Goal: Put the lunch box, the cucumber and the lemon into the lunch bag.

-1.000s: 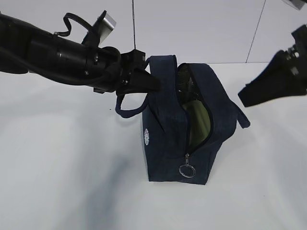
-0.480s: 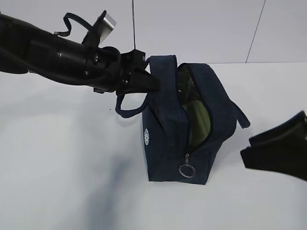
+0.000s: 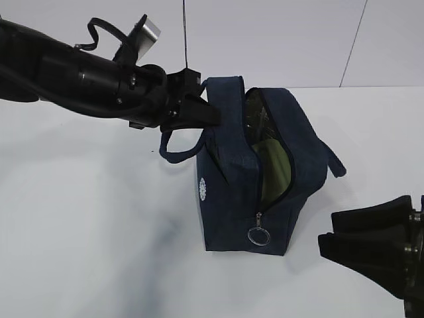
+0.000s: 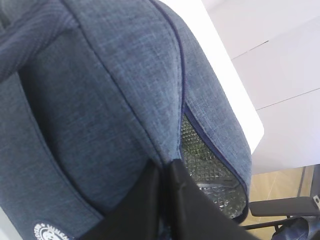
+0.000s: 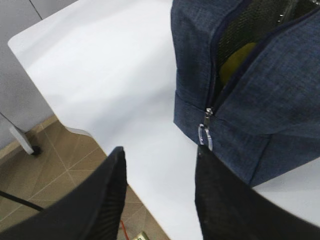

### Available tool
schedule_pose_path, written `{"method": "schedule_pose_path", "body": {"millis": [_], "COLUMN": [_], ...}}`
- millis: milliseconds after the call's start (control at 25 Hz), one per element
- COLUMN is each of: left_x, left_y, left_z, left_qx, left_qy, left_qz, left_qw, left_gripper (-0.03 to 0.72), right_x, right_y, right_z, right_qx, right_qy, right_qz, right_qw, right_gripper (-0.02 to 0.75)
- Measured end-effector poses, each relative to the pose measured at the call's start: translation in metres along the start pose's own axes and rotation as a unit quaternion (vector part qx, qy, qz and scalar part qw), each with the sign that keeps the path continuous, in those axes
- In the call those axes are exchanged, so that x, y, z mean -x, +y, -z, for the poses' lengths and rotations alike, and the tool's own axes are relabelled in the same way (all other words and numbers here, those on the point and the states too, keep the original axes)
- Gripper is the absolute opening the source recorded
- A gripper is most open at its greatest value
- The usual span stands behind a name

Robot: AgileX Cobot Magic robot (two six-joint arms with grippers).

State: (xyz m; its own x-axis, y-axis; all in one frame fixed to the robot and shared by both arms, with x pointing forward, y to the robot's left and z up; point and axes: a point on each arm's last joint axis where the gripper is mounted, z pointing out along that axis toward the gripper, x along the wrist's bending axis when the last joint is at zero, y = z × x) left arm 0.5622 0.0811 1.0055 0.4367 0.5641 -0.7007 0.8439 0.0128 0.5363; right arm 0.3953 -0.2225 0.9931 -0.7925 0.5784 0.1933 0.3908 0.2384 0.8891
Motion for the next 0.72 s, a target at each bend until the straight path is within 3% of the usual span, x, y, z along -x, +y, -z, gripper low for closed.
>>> {"method": "schedule_pose_path", "body": {"millis": [280, 520, 720], "left_x": [-0.001, -0.001, -0.001], "left_y": [0.001, 0.001, 0.001], "left_z": [0.000, 0.000, 0.000], "left_qx": [0.003, 0.005, 0.005], "left_qy": [0.004, 0.006, 0.007], "left_qz": [0.000, 0.000, 0.000], "left_qw": [1.000, 1.000, 1.000], "left_gripper": [0.005, 0.005, 0.005], "right_x": [0.016, 0.026, 0.028], "right_y": [-0.012, -0.034, -0.043], "right_z": [-0.014, -0.039, -0.048], "right_qx": [0.012, 0.003, 0.022], "right_qy": [-0.020, 0.054, 0.096], "right_qz": [0.014, -0.003, 0.053], "right_qw": [1.000, 0.999, 0.994], "right_gripper": [0.346, 0.346, 0.346]}}
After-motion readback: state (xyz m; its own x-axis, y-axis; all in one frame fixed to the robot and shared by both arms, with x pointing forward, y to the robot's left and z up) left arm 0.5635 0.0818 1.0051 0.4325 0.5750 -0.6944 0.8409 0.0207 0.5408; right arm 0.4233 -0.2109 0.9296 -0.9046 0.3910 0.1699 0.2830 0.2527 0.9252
